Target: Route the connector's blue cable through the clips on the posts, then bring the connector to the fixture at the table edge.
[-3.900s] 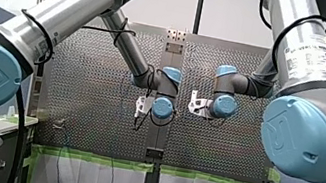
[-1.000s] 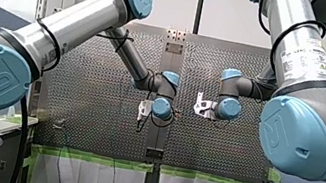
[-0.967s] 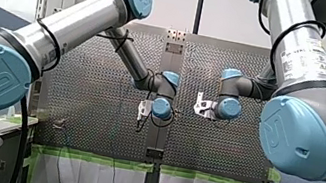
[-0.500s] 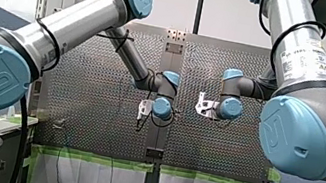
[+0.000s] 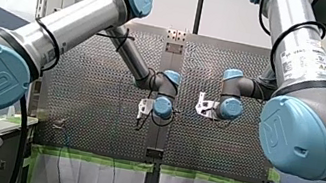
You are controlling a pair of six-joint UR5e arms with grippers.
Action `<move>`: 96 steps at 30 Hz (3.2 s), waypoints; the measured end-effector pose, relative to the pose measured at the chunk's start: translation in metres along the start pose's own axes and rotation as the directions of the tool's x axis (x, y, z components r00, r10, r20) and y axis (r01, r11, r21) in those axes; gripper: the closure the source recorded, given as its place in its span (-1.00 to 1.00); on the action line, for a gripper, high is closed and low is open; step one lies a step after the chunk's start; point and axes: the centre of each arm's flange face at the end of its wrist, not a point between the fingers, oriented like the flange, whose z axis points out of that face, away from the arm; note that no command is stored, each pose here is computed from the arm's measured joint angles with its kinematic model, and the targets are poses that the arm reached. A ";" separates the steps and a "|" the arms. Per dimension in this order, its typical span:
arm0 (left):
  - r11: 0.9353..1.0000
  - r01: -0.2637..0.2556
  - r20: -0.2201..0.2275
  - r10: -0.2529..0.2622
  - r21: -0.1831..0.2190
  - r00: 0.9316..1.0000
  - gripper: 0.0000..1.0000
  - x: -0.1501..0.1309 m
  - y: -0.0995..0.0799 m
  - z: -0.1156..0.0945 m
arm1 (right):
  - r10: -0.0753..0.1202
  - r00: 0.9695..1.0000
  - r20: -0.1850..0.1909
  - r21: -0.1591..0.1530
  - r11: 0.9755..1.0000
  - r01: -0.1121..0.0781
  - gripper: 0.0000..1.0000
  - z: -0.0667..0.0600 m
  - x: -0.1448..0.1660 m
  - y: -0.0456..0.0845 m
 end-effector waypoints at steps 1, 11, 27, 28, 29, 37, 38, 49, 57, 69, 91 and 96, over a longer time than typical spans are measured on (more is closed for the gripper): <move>1.000 -0.002 -0.002 0.002 0.002 1.000 -0.67 -0.001 -0.001 -0.001 | 0.000 1.000 0.000 0.001 1.000 0.000 1.00 0.000 0.000 0.000; 1.000 -0.018 -0.030 0.019 0.021 0.999 -0.97 -0.001 -0.009 -0.014 | 0.000 1.000 0.003 0.002 1.000 0.000 1.00 0.000 0.000 0.000; 0.999 -0.004 -0.015 0.005 0.036 1.000 -0.97 -0.004 -0.001 -0.034 | 0.001 1.000 0.007 0.004 1.000 -0.001 1.00 0.000 0.000 0.000; 0.999 -0.004 -0.016 0.005 0.040 1.000 -0.97 -0.003 -0.001 -0.036 | 0.001 1.000 0.007 0.004 1.000 -0.001 1.00 0.000 0.000 0.000; 0.999 -0.005 -0.017 0.006 0.044 1.000 -0.97 -0.001 -0.001 -0.038 | 0.001 1.000 0.007 0.004 1.000 -0.001 1.00 0.000 0.000 0.000; 0.999 -0.012 -0.029 0.013 0.049 0.999 -0.97 0.016 0.004 -0.049 | -0.001 1.000 0.012 0.007 1.000 0.000 1.00 -0.001 -0.001 -0.001; 0.999 -0.011 -0.029 0.013 0.048 1.000 -0.97 0.017 0.004 -0.050 | -0.001 1.000 0.012 0.007 1.000 0.001 1.00 -0.001 -0.001 -0.002; 0.999 0.023 0.021 -0.024 0.031 1.000 -0.97 0.014 0.012 -0.048 | -0.003 1.000 0.015 0.010 1.000 0.003 1.00 -0.002 -0.001 -0.004; 0.998 0.050 0.066 -0.052 0.032 0.996 -0.97 0.007 0.011 -0.042 | -0.003 1.000 0.016 0.010 1.000 0.003 1.00 -0.002 -0.001 -0.004; 0.998 0.060 0.090 -0.063 0.038 0.994 -0.97 -0.003 0.005 -0.046 | -0.003 1.000 0.017 0.011 1.000 0.002 1.00 -0.002 -0.002 -0.005; 0.993 0.016 0.047 -0.021 0.114 0.999 -0.97 -0.015 -0.004 -0.099 | 0.000 1.000 0.018 0.007 1.000 0.000 1.00 -0.002 -0.001 -0.002; 0.989 -0.008 0.011 0.006 0.150 1.000 -0.97 -0.005 -0.008 -0.116 | 0.000 1.000 0.019 0.007 1.000 0.000 1.00 -0.002 -0.002 -0.002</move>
